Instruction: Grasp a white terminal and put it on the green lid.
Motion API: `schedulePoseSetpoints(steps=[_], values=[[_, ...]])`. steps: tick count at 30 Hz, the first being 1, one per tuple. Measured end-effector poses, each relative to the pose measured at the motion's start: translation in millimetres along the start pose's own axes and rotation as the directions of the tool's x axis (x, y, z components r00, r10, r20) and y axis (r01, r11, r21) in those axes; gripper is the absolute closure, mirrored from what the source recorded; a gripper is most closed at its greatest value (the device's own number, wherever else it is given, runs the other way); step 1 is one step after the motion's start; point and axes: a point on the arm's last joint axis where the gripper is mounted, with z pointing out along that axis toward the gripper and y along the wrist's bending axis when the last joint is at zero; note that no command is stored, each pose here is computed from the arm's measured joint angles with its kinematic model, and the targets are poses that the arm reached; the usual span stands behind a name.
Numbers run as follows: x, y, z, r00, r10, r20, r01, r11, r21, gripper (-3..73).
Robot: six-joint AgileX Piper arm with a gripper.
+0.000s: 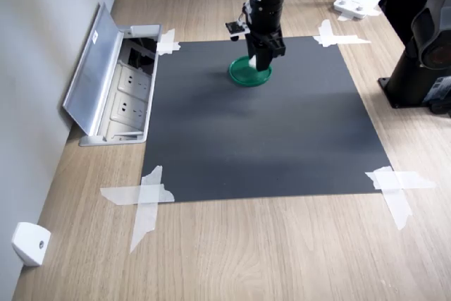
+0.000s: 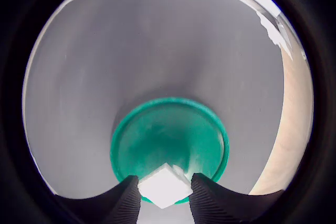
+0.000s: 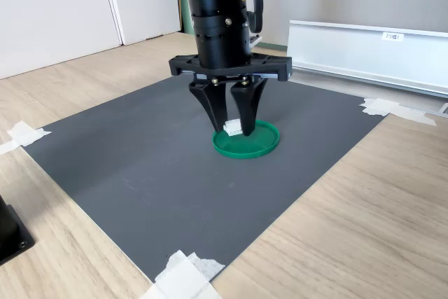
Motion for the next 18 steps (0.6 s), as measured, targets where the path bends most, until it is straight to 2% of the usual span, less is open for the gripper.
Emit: schedulePoseSetpoints(steps=[18], values=[[-3.9,-2.0,7.9,0.991,-0.133,0.020,0.132,0.991,0.017,32.7]])
